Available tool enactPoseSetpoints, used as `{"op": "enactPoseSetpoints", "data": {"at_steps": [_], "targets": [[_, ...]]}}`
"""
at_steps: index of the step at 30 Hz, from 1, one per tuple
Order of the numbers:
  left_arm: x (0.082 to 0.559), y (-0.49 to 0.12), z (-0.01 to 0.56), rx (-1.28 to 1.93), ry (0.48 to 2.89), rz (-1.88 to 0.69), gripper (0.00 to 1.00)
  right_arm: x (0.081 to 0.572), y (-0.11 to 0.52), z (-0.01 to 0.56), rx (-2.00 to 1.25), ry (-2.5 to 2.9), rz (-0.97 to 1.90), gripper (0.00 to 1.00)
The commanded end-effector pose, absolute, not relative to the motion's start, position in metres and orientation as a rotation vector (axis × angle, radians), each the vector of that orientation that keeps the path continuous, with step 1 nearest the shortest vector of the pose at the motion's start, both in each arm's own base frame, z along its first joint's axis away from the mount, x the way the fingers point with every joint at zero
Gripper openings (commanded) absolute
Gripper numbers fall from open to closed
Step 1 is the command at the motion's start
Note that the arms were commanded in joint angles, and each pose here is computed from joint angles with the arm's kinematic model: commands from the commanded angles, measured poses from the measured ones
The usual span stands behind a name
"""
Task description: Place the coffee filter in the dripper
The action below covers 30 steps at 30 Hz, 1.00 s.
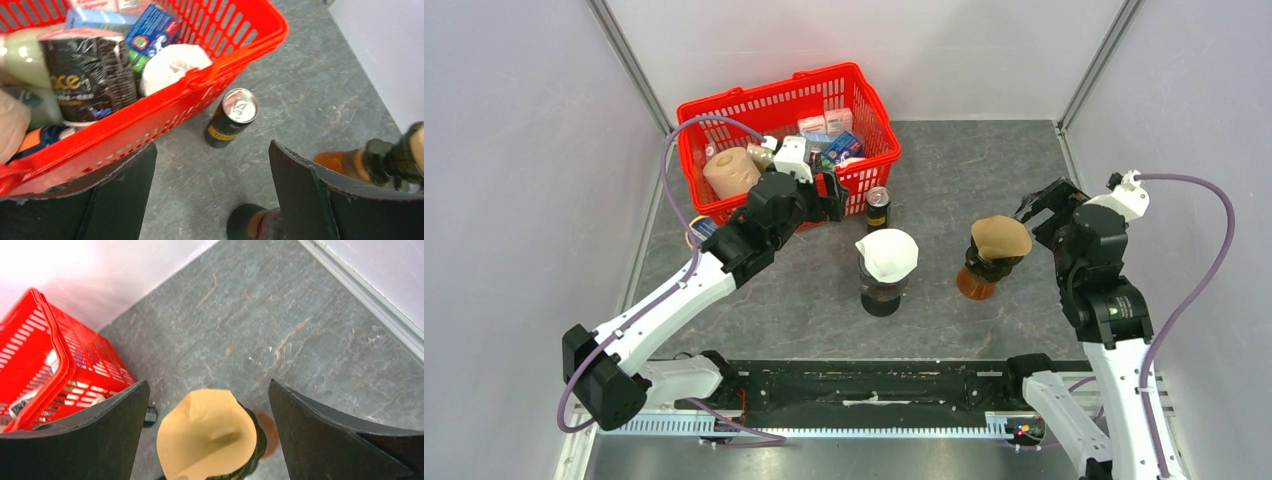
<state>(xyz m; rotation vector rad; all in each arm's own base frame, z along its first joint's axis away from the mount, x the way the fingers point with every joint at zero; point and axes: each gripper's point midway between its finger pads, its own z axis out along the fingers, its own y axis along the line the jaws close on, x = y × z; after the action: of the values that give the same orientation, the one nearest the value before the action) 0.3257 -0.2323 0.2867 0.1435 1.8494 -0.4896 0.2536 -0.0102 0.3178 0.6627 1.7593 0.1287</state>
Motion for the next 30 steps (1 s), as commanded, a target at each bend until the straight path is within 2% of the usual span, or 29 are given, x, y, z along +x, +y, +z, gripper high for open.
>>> {"op": "enactPoseSetpoints", "data": {"at_steps": [1,11,24,30], "targets": [[0.329,-0.199,0.293,-0.061,1.875,-0.427,0.9,0.265,-0.023,0.346,0.71,1.527,0.149,0.97],[0.321,-0.133,0.245,-0.437,1.974,-0.272,0.89,0.259,-0.048,0.329,0.782,1.417,0.046,0.97],[0.272,-0.09,0.227,-0.496,2.026,-0.164,0.89,0.271,-0.05,0.311,0.775,1.474,-0.019,0.97],[0.263,-0.078,0.227,-0.525,2.01,-0.133,0.9,0.272,-0.049,0.311,0.768,1.488,-0.028,0.97]]}}
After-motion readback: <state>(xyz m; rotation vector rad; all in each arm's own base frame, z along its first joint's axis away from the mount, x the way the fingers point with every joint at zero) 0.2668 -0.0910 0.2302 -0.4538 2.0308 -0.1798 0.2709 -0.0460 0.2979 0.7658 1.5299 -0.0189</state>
